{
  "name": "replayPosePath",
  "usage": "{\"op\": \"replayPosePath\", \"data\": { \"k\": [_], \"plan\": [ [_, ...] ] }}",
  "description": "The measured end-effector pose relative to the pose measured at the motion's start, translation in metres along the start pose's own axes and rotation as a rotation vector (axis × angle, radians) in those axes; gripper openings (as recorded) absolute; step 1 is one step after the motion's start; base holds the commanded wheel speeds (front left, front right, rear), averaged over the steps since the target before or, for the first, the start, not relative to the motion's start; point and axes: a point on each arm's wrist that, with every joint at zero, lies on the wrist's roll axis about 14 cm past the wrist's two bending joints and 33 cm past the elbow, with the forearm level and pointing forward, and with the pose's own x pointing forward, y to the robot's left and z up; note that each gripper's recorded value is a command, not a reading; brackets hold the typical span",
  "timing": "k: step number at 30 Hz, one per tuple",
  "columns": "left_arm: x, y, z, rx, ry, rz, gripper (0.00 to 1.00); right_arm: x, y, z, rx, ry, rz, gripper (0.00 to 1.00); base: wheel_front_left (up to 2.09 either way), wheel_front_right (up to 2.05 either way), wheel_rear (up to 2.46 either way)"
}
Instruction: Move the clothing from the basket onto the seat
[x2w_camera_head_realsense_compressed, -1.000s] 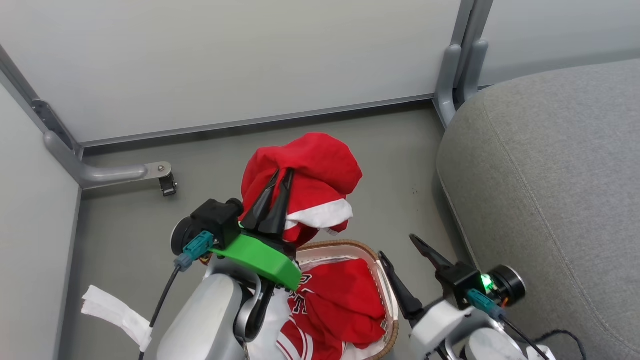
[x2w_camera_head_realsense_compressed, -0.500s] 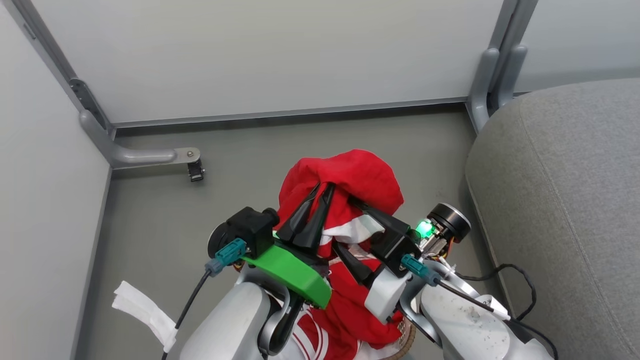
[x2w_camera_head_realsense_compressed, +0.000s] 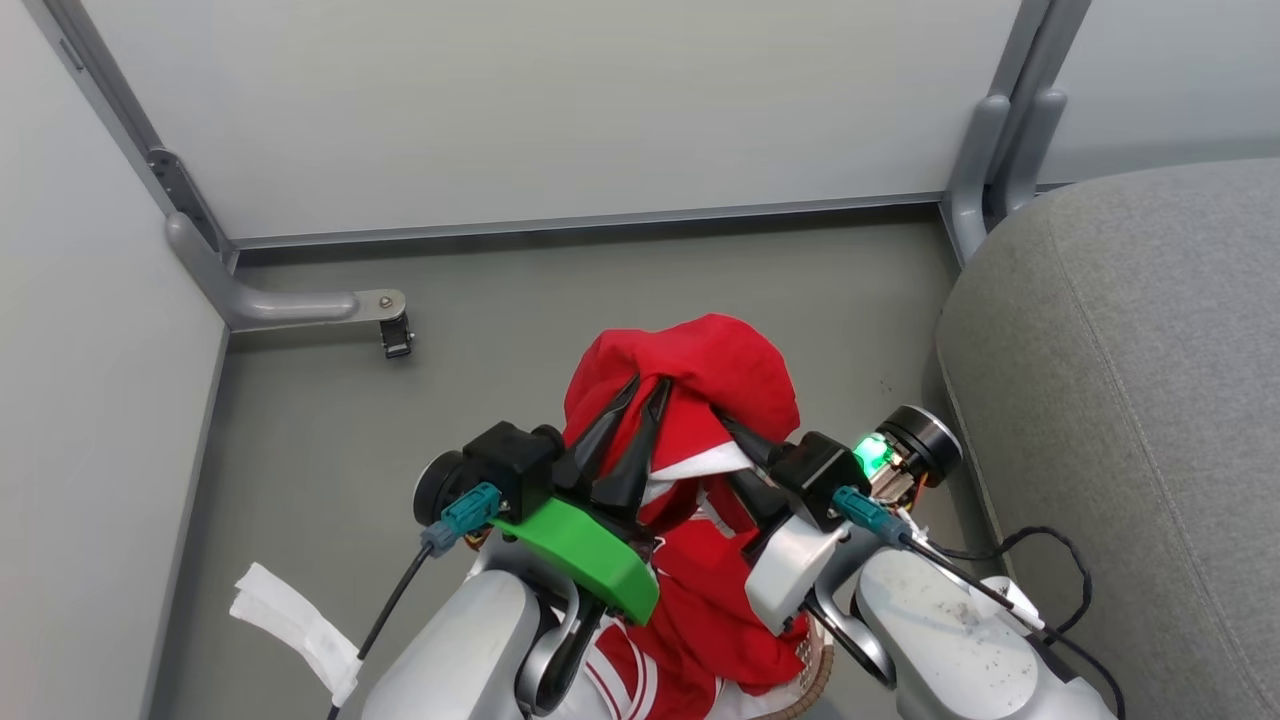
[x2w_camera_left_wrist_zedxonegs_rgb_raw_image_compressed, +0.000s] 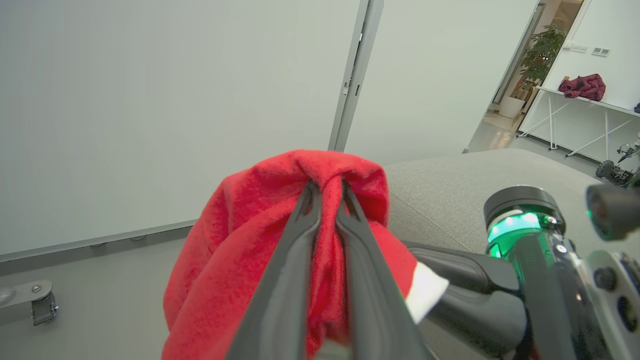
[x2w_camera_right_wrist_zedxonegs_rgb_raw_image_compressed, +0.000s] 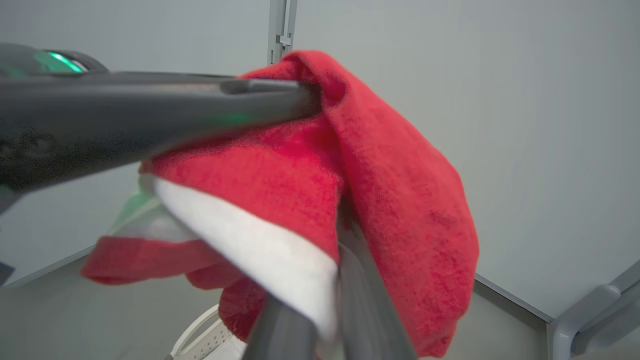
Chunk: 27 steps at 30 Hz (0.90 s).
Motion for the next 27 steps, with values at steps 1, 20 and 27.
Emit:
{"op": "replayPosePath", "data": {
  "k": [1,20,27],
  "plan": [
    [0.001,0.0,-0.001,0.001,0.001,-0.002,1.0,-0.002,-0.004,0.0,0.005,0.0,-0.014,0.0,0.0,0.0,0.0],
    [0.043,-0.047,-0.047,0.005,0.102,-0.19,1.0,-0.078,-0.098,-0.018,0.033,0.055,-0.37,0.0,0.0,0.0,0.0],
    [0.058,-0.087,-0.072,-0.026,0.153,-0.319,1.0,-0.127,-0.13,-0.024,0.026,0.091,-0.531,0.0,0.0,0.0,0.0]
  ]
}}
